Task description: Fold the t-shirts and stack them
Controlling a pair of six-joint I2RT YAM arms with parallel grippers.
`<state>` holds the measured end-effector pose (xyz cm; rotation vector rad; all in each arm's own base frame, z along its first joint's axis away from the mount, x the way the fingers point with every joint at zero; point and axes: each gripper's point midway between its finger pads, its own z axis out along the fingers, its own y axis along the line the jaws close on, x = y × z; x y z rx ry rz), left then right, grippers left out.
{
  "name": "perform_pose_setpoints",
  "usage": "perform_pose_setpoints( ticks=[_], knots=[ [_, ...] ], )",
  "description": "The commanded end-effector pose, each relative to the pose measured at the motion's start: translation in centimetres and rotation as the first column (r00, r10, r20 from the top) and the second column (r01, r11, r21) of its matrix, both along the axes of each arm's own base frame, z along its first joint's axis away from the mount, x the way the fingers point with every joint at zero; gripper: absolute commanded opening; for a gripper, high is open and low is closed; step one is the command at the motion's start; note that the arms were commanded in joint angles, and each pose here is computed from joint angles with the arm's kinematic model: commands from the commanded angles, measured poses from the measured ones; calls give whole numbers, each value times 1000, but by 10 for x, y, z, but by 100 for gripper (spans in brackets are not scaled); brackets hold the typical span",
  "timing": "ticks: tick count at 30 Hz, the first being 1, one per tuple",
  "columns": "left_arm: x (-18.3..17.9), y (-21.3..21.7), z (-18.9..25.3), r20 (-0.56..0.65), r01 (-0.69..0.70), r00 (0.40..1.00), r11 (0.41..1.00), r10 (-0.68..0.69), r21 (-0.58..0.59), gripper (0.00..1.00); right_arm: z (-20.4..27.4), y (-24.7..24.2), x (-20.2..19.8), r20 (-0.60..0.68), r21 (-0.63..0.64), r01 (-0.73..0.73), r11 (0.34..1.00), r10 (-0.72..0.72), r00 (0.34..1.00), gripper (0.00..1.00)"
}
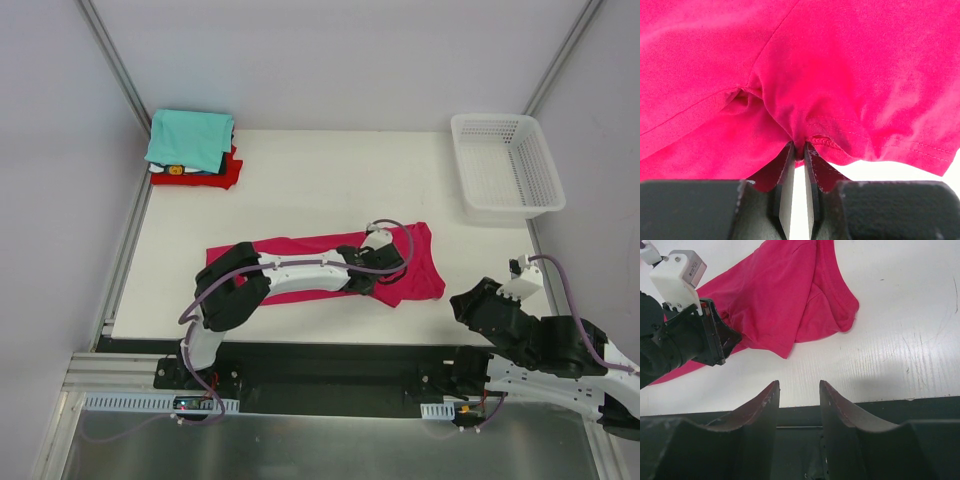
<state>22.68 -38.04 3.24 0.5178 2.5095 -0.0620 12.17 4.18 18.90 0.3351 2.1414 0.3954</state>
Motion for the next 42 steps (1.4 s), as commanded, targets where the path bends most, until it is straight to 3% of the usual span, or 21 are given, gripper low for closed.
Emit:
perform_pose_setpoints(
  ticks=[1,34,39,42],
  knots=[
    [-5,8,25,31,-20,999,999,21,-25,12,-6,-4,-1,-7,-45,-13,999,12,1000,41],
    [-21,37,15,10,-73,997,997,73,0,13,-13,11,1,-26,-80,-29,996,27,999,42],
    [-24,45,31,31,-75,997,997,76,-18,21,-13,22,6,-8,-87,-46,995,45,999,46],
    [-21,52,46,65,-73,995,997,74,-23,37,-7,32,11,8,-91,-51,995,52,999,48]
  ],
)
